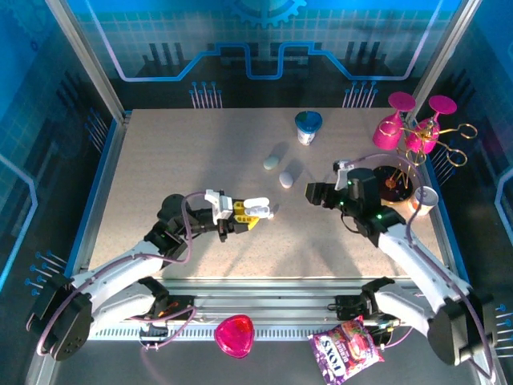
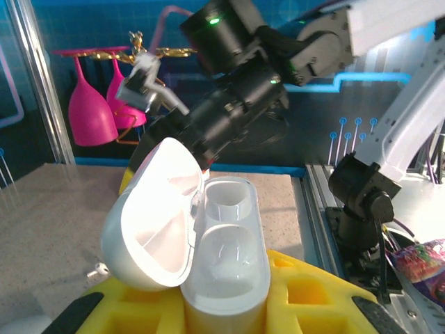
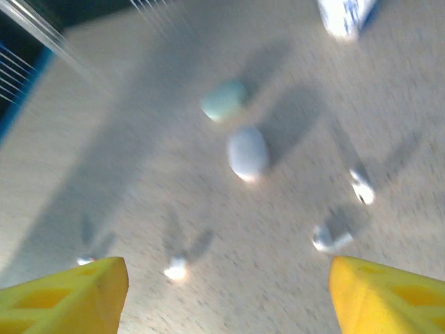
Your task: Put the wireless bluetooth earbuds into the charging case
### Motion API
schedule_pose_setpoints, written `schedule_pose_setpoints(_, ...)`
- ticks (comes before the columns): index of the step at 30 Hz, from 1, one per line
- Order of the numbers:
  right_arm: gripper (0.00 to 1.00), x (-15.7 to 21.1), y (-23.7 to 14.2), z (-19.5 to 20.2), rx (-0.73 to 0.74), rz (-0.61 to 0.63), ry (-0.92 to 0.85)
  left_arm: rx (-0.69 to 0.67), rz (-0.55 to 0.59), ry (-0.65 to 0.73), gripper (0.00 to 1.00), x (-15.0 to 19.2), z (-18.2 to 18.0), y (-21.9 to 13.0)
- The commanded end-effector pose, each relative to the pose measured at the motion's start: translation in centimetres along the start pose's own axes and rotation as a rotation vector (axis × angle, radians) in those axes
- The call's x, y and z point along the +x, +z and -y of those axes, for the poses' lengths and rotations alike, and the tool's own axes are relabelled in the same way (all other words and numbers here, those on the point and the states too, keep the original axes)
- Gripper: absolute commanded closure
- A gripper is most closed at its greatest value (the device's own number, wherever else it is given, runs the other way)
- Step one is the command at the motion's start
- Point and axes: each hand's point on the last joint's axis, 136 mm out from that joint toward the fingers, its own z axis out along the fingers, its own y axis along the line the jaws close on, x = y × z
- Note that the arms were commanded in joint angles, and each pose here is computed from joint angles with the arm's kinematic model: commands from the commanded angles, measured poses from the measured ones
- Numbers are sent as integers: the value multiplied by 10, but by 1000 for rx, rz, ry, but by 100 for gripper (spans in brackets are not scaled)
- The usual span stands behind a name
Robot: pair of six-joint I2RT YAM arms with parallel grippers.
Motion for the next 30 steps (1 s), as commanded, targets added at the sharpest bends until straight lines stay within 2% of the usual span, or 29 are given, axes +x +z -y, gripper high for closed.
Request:
schedule_pose_setpoints(1, 28, 3, 12, 24, 122, -93, -20, 7, -12, 49, 88, -6, 2, 5)
schedule_pose_setpoints(4, 32, 5, 33, 35, 140, -154, 8, 18, -19, 43, 88, -3, 4, 9)
schedule_pose_setpoints(8, 41, 18, 61, 51, 168, -247, 54, 33, -30, 35, 88, 1, 7, 14)
schedule_pose_setpoints(9, 41, 11, 67, 50, 162, -245, 54, 35, -32, 33, 88, 2, 7, 15)
schedule_pose_setpoints(20, 42, 27, 114, 68, 159, -410, 18, 42, -49, 22, 87, 8, 8, 21)
schedule_pose_setpoints(23, 42, 27, 121, 76, 178, -418, 10, 47, -52, 16, 87, 9, 8, 23)
schedule_pose_setpoints(30, 43, 35, 128, 66, 128, -470, -2, 47, -53, 14, 87, 10, 6, 25)
